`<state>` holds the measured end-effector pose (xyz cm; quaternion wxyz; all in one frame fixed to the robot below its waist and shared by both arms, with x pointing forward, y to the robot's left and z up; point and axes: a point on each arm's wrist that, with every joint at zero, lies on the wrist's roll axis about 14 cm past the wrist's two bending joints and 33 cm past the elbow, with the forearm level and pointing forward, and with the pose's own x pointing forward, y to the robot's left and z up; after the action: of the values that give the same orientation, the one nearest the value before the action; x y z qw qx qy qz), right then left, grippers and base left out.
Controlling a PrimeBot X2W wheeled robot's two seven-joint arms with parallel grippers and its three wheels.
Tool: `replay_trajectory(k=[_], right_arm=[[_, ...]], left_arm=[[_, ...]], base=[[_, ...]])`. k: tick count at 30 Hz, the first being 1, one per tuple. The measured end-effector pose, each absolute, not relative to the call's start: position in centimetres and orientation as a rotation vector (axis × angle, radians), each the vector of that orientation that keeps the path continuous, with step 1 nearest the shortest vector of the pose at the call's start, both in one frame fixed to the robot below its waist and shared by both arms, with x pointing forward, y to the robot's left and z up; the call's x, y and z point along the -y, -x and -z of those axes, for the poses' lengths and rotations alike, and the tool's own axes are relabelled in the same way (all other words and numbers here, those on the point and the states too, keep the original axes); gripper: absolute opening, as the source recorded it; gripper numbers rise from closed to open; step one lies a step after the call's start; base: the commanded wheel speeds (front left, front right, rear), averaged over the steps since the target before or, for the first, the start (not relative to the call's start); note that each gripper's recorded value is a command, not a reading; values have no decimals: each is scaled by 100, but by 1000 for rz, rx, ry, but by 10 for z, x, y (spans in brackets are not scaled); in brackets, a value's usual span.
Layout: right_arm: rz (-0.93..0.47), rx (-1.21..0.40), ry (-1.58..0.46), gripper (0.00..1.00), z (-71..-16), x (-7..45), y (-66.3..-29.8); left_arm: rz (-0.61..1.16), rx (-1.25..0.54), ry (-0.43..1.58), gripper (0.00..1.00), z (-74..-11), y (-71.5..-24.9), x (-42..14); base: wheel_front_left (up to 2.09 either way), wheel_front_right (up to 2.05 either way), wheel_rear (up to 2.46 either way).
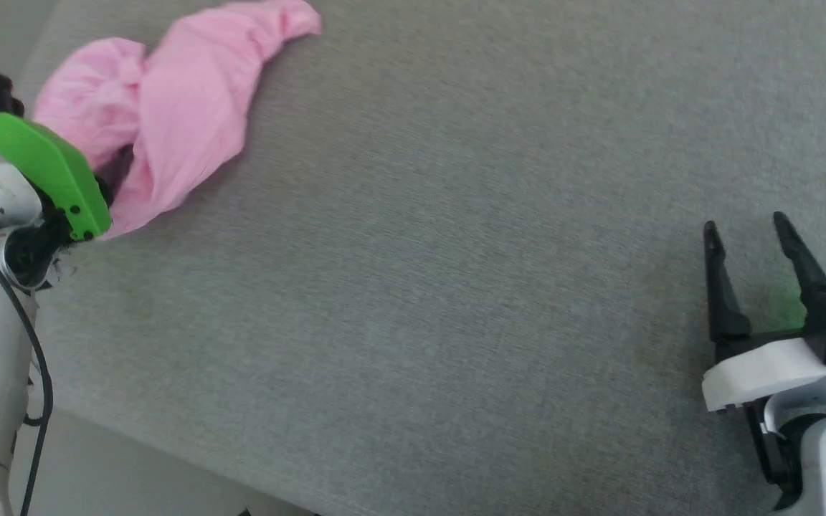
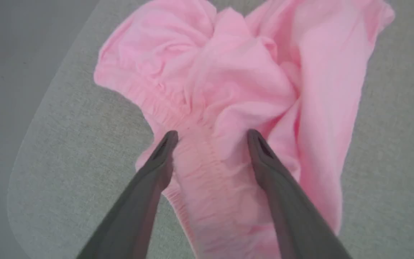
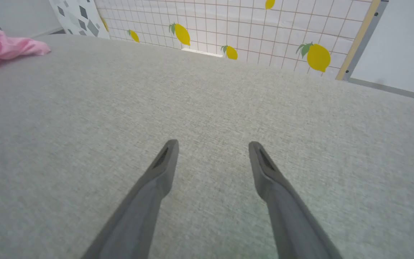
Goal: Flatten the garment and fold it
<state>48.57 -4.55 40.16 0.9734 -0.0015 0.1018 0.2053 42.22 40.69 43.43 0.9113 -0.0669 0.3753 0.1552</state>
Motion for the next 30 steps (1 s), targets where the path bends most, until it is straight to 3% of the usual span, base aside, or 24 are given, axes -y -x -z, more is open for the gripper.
replay_trajectory(k=[8, 9, 10, 17, 21, 25, 30], right_arm=[[-356, -257, 17, 100, -377, 69, -489], [-356, -261, 17, 100, -375, 69, -489], [-359, -262, 18, 100, -374, 68, -489], [-375, -253, 22, 100, -380, 63, -487], [-377, -242, 3, 100, -388, 62, -482], [-370, -214, -26, 100, -401, 64, -477], [-343, -167, -62, 100, -420, 74, -468]], left_arm=[[-294, -959, 202, 100, -367, -423, -383], [-296, -938, 209, 94, -366, -426, -383], [-295, -906, 191, 2, -367, -431, -385], [-316, -626, 124, 0, -404, -455, -399], [-262, -335, 48, 0, -490, -498, -399], [-112, -81, -24, 0, -584, -533, -360], [146, 83, -12, 0, -655, -544, -273]], base=[[0, 0, 0], [0, 0, 0], [0, 0, 0], [0, 0, 0], [0, 0, 0], [0, 0, 0], [0, 0, 0]])
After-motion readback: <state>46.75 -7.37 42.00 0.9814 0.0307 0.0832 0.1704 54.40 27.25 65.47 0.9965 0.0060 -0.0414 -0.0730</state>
